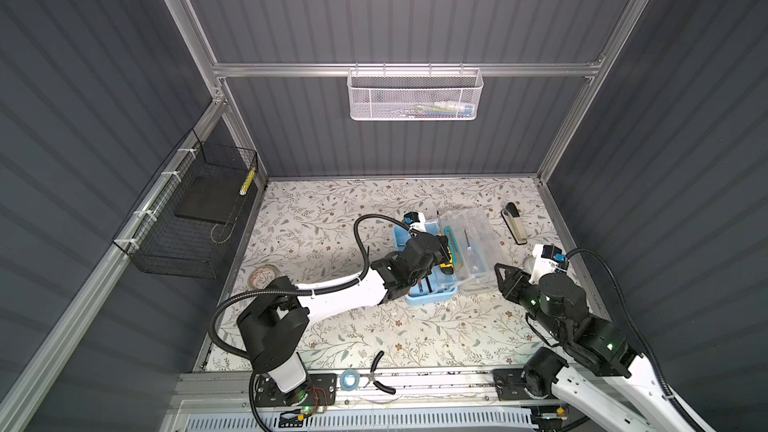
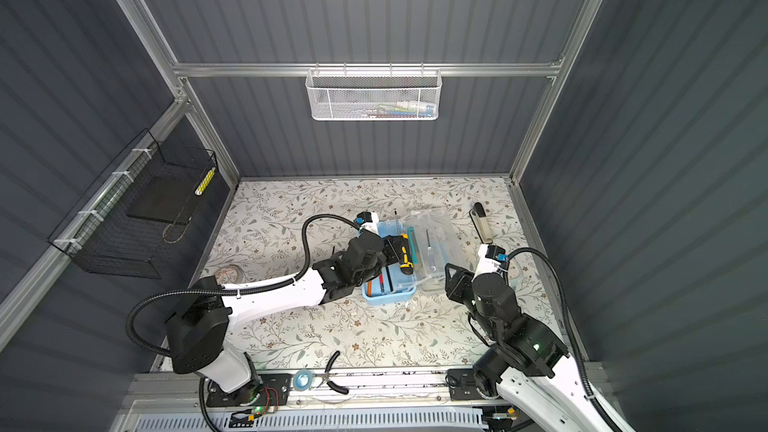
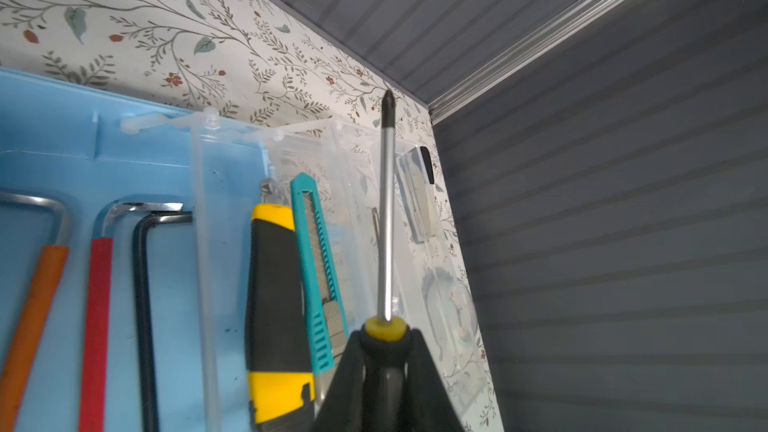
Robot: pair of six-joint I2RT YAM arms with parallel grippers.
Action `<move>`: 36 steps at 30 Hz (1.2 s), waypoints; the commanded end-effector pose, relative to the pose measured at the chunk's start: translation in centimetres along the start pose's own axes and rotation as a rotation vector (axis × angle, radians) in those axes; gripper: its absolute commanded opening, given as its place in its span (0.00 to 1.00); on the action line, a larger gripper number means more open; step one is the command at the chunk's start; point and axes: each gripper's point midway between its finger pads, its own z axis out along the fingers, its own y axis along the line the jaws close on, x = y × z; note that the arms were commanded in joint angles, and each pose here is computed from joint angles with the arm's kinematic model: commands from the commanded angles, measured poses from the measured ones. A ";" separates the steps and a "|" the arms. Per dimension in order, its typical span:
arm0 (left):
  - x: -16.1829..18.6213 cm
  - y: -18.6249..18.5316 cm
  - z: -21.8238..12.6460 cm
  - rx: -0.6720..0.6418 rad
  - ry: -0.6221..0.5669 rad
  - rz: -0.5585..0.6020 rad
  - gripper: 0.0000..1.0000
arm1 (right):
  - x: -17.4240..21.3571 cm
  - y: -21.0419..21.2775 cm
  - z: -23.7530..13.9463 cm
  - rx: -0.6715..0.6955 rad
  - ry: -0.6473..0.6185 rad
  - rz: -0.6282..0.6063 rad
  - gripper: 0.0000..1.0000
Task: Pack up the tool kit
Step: 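Carry the black-yellow screwdriver with the left gripper over the box, then lower the screwdriver into the box, open the left gripper while the right draws back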
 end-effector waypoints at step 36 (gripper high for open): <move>4.5 -1.9 7.4 -0.070 0.048 0.017 0.38 | -0.2 -1.7 -2.3 -0.019 -0.052 -0.007 0.43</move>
